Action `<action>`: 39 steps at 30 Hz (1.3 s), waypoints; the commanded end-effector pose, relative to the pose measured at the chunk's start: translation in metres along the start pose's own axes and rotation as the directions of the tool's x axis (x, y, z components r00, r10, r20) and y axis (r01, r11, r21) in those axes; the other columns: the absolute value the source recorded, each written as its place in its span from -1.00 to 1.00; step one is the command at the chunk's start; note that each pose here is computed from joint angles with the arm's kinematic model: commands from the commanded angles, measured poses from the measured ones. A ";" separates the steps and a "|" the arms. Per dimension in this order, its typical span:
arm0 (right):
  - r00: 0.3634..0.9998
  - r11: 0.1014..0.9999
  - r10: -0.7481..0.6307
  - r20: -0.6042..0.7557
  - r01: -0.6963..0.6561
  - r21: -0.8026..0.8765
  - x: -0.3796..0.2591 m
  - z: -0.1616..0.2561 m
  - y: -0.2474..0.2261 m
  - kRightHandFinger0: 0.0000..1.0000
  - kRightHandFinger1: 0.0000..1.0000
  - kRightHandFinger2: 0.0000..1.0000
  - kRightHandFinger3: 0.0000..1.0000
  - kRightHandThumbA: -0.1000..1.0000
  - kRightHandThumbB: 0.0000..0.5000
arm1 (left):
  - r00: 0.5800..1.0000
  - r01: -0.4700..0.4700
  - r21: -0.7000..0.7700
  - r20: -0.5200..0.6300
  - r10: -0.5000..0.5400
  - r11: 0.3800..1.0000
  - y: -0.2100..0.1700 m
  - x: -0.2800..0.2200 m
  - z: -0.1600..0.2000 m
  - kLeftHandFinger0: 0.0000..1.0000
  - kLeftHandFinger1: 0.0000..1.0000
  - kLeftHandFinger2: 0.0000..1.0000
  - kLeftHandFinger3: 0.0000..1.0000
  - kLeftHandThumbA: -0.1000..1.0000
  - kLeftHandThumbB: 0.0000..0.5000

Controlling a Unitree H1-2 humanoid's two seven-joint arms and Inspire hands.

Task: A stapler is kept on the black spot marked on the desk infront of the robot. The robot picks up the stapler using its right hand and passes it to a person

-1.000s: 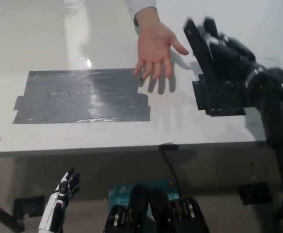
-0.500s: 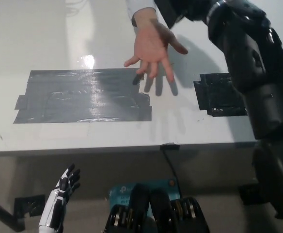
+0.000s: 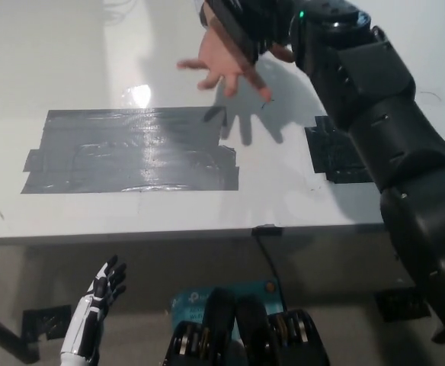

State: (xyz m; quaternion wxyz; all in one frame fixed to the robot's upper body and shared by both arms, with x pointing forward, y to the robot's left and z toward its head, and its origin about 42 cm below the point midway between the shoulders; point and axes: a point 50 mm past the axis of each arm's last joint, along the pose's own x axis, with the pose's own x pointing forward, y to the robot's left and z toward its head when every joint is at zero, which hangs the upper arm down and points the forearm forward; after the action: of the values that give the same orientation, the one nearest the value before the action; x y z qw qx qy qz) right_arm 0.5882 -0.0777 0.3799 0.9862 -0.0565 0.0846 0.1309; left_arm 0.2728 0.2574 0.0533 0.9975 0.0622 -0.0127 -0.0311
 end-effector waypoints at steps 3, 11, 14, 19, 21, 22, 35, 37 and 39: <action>0.979 0.959 0.154 0.130 -0.117 -0.259 -0.005 0.050 0.005 1.00 1.00 1.00 1.00 -0.14 0.40 | 0.998 0.025 0.044 0.056 -0.028 0.999 0.006 0.010 0.015 1.00 1.00 1.00 1.00 1.00 0.85; 0.972 0.908 0.224 0.065 -0.184 -0.376 -0.003 0.033 0.003 1.00 1.00 1.00 1.00 0.10 0.62 | 0.997 0.027 0.056 0.068 -0.031 0.998 0.006 0.012 0.015 1.00 1.00 0.96 1.00 1.00 0.79; 0.972 0.900 0.225 0.065 -0.182 -0.397 -0.003 0.034 0.000 1.00 1.00 1.00 1.00 0.15 0.73 | 0.997 0.031 0.058 0.068 -0.035 0.998 0.007 0.013 0.016 1.00 1.00 0.96 1.00 1.00 0.80; 0.970 0.863 0.219 0.106 -0.142 -0.484 -0.007 0.050 -0.002 1.00 1.00 1.00 1.00 0.52 0.87 | 0.997 0.028 0.062 0.072 -0.033 0.998 0.007 0.015 0.015 1.00 1.00 0.92 1.00 1.00 0.82; 0.964 0.832 0.189 0.186 -0.057 -0.551 -0.011 0.067 -0.005 1.00 1.00 1.00 1.00 0.59 0.51 | 0.997 0.030 0.061 0.075 -0.035 0.998 0.005 0.014 0.015 1.00 1.00 0.88 1.00 1.00 0.84; 0.953 0.839 0.201 0.226 -0.048 -0.543 -0.015 0.076 -0.008 1.00 1.00 1.00 1.00 0.56 0.49 | 0.997 0.031 0.059 0.074 -0.036 0.998 0.005 0.014 0.015 1.00 1.00 0.88 1.00 1.00 0.84; 0.759 0.799 0.316 0.570 0.111 -0.591 -0.164 0.159 -0.061 1.00 1.00 1.00 1.00 0.85 0.65 | 0.997 0.031 0.026 0.067 -0.032 0.999 0.003 0.009 0.014 1.00 1.00 1.00 1.00 1.00 0.89; 0.708 0.765 0.365 0.604 0.141 -0.628 -0.207 0.151 -0.072 1.00 1.00 1.00 1.00 0.95 0.57 | 0.998 0.030 0.028 0.060 -0.031 0.999 0.003 0.007 0.013 1.00 1.00 1.00 1.00 1.00 0.88; 0.669 0.763 0.403 0.625 0.131 -0.633 -0.236 0.140 -0.078 1.00 1.00 1.00 1.00 0.93 0.57 | 0.998 0.030 0.029 0.051 -0.032 0.999 0.003 0.005 0.011 1.00 1.00 1.00 1.00 1.00 0.86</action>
State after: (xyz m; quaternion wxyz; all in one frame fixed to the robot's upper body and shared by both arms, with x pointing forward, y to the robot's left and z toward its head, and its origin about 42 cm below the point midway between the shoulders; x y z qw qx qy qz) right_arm 0.5597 -0.1141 0.4542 0.9234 -0.2779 -0.1409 0.2240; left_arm 0.2833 0.2570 0.0603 0.9962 0.0751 -0.0249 -0.0377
